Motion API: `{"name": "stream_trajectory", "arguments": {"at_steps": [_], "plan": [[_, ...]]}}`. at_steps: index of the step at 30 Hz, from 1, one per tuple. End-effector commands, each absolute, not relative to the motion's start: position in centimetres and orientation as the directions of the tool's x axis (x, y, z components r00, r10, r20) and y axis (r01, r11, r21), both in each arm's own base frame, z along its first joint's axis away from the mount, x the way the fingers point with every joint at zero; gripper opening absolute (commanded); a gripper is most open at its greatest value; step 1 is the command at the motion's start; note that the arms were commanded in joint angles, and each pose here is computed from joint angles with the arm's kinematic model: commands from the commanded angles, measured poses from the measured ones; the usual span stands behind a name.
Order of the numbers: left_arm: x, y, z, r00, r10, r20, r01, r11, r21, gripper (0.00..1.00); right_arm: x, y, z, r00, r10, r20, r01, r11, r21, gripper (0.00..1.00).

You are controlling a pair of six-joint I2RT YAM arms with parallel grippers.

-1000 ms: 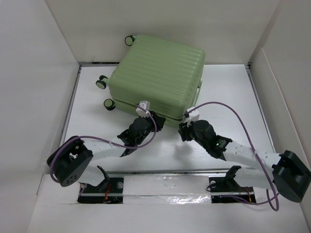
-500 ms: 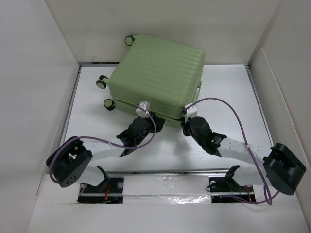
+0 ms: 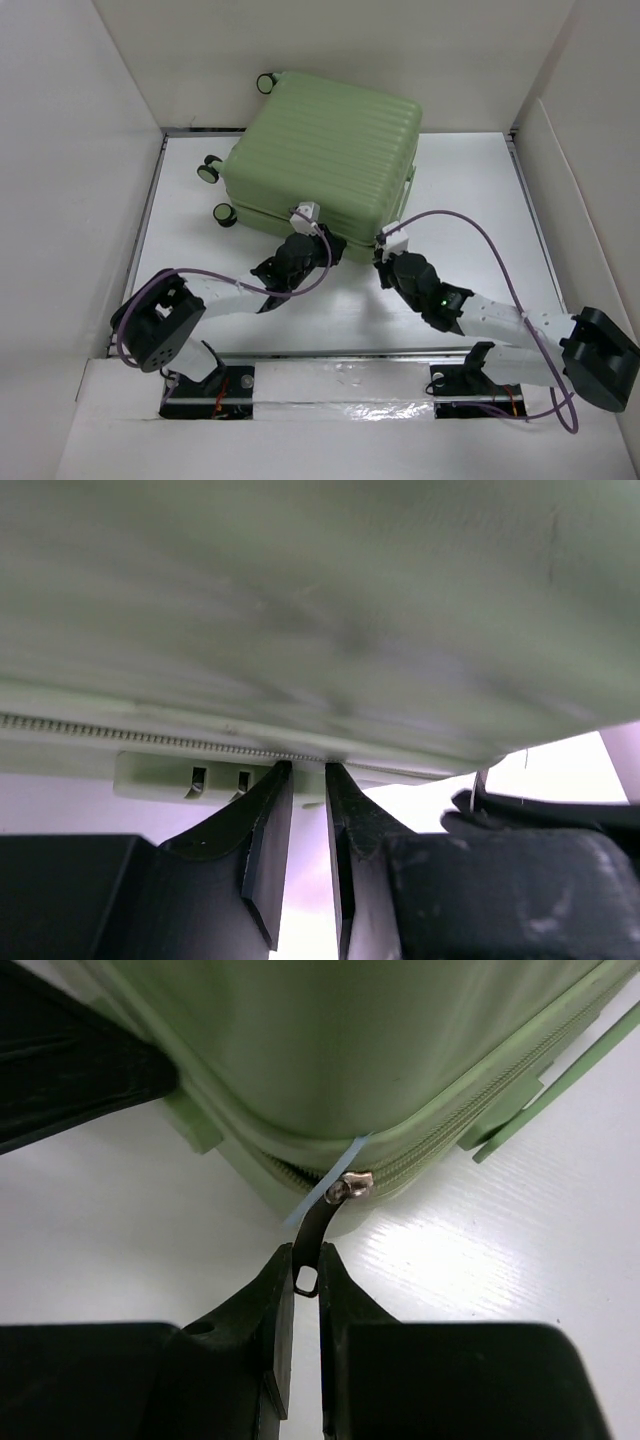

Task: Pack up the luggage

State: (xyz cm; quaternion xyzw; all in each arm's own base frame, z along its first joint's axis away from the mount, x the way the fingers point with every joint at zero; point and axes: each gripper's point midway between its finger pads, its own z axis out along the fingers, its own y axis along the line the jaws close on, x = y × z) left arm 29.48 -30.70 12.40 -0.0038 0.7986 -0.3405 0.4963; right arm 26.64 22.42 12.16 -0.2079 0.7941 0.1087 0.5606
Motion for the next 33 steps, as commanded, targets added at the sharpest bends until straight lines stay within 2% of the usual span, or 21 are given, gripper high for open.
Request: {"name": "stream_trajectory", "arguments": {"at_steps": [1, 5, 9, 11, 15, 17, 18, 19, 21, 22, 24, 25, 27, 30, 33], "plan": [[31.0, -32.6, 15.3, -0.458, -0.379, -0.804, 0.387, 0.729, -0.564, 0.16, 24.1, 26.6, 15.6, -0.216, -0.107, -0.970, -0.596, 0.802, 0.045, 0.00], [31.6, -34.2, 15.9, -0.467, -0.382, -0.798, 0.411, 0.705, -0.578, 0.16, 20.0, 32.4, 17.5, -0.209, -0.108, -0.972, -0.767, 0.635, 0.094, 0.00], [31.4, -34.9, 15.9, -0.476, -0.373, -0.796, 0.424, 0.696, -0.580, 0.16, 16.4, 37.4, 19.9, -0.188, -0.097, -0.977, -0.856, 0.505, 0.115, 0.00], [31.0, -35.0, 15.9, -0.478, -0.370, -0.797, 0.430, 0.692, -0.580, 0.15, 17.0, 38.0, 19.5, -0.191, -0.102, -0.976, -0.839, 0.533, 0.108, 0.00], [30.2, -33.9, 15.6, -0.477, -0.370, -0.797, 0.424, 0.697, -0.578, 0.16, 20.2, 36.8, 19.5, -0.196, 0.005, -0.981, -0.761, 0.630, 0.155, 0.00], [29.4, -32.2, 15.0, -0.476, -0.365, -0.800, 0.393, 0.725, -0.565, 0.27, 21.7, 35.6, 19.5, -0.188, 0.022, -0.982, -0.724, 0.673, 0.154, 0.00], [29.6, -31.1, 14.9, -0.474, -0.375, -0.797, 0.377, 0.732, -0.568, 0.35, 21.6, 35.4, 19.2, -0.189, 0.012, -0.982, -0.724, 0.674, 0.148, 0.00], [29.3, -30.2, 16.4, -0.460, -0.408, -0.788, 0.380, 0.712, -0.590, 0.51, 22.0, 35.0, 18.9, -0.193, 0.007, -0.981, -0.717, 0.682, 0.146, 0.00], [29.0, -27.5, 15.7, -0.468, -0.421, -0.777, 0.333, 0.731, -0.596, 0.62, 21.7, 34.7, 19.0, -0.202, 0.030, -0.979, -0.726, 0.666, 0.171, 0.00], [28.7, -26.2, 18.0, -0.430, -0.465, -0.774, 0.339, 0.711, -0.616, 0.69, 21.6, 34.2, 18.4, -0.208, 0.026, -0.978, -0.727, 0.665, 0.172, 0.00], [28.7, -23.6, 18.2, -0.429, -0.473, -0.770, 0.289, 0.736, -0.613, 0.72, 21.2, 34.1, 18.3, -0.215, 0.032, -0.976, -0.735, 0.653, 0.184, 0.00], [28.4, -22.3, 20.8, -0.382, -0.518, -0.765, 0.298, 0.715, -0.633, 0.74, 21.1, 33.9, 18.3, -0.216, 0.034, -0.976, -0.737, 0.650, 0.186, 0.00], [28.8, -20.0, 22.2, -0.346, -0.569, -0.746, 0.230, 0.720, -0.655, 0.75, 21.0, 33.7, 18.2, -0.218, 0.031, -0.976, -0.736, 0.652, 0.185, 0.00], [31.2, -14.5, 25.8, -0.200, -0.691, -0.695, 0.113, 0.688, -0.717, 0.75, 21.0, 32.7, 18.3, -0.218, 0.031, -0.976, -0.717, 0.673, 0.181, 0.00], [34.3, -9.6, 26.3, -0.094, -0.767, -0.634, -0.015, 0.638, -0.770, 0.76, 22.0, 30.4, 18.1, -0.232, 0.027, -0.972, -0.642, 0.746, 0.174, 0.00]]}}
